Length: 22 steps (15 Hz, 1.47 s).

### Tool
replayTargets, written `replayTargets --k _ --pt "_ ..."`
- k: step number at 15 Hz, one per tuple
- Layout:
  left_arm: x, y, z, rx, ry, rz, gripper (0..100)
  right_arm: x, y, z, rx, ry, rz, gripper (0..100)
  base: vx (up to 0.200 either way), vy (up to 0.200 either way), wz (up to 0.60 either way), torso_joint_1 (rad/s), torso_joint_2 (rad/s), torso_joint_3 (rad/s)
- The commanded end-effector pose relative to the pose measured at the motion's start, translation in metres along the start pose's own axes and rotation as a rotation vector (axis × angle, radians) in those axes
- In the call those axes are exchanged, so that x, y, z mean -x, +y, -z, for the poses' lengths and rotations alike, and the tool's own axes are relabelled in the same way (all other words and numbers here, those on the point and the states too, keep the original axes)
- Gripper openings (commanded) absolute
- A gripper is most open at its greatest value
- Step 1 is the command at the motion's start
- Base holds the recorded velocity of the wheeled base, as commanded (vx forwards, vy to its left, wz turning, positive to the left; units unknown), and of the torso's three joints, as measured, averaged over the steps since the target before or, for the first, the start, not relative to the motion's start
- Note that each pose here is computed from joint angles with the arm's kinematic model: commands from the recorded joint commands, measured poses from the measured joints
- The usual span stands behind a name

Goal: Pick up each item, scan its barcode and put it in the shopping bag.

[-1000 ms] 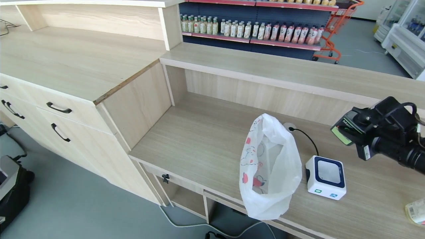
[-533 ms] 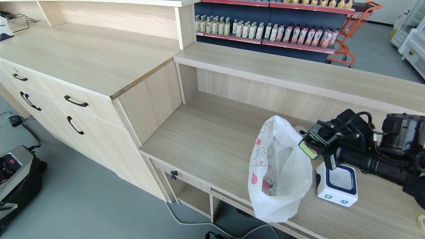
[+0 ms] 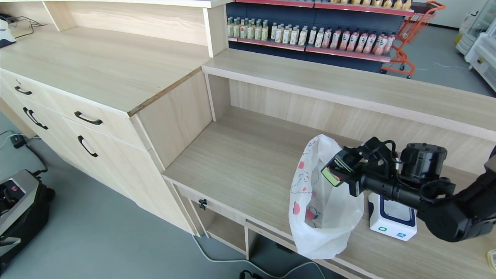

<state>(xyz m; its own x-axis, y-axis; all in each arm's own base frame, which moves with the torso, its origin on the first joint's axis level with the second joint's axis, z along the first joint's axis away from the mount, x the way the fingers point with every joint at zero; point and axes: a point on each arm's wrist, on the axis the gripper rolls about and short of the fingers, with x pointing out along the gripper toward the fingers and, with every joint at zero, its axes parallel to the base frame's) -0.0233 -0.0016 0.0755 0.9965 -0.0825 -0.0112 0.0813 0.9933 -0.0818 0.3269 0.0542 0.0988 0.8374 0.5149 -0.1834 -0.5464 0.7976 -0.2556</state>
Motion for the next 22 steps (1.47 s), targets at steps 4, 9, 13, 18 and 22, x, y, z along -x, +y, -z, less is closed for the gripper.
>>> replayTargets --k 4,9,13,18,22 --pt "0.0 0.0 0.0 0.0 -0.001 0.0 100 -0.01 0.001 0.023 -0.019 0.037 -0.011 0 0.0 0.0 0.0 0.0 0.0 0.0" --pt "0.0 0.0 0.0 0.0 -0.001 0.0 100 -0.015 0.003 0.032 -0.012 0.013 -0.024 0 0.0 0.0 0.0 0.0 0.0 0.0" --pt "0.0 0.0 0.0 0.0 -0.001 0.0 100 -0.014 0.003 0.038 -0.017 0.024 -0.022 0 0.0 0.0 0.0 0.0 0.0 0.0" --pt "0.0 0.0 0.0 0.0 -0.001 0.0 100 -0.013 0.002 0.046 -0.026 0.034 -0.035 0 0.0 0.0 0.0 0.0 0.0 0.0" --pt "0.0 0.0 0.0 0.0 -0.001 0.0 100 -0.01 0.004 0.049 -0.035 0.052 -0.043 0 0.0 0.0 0.0 0.0 0.0 0.0"
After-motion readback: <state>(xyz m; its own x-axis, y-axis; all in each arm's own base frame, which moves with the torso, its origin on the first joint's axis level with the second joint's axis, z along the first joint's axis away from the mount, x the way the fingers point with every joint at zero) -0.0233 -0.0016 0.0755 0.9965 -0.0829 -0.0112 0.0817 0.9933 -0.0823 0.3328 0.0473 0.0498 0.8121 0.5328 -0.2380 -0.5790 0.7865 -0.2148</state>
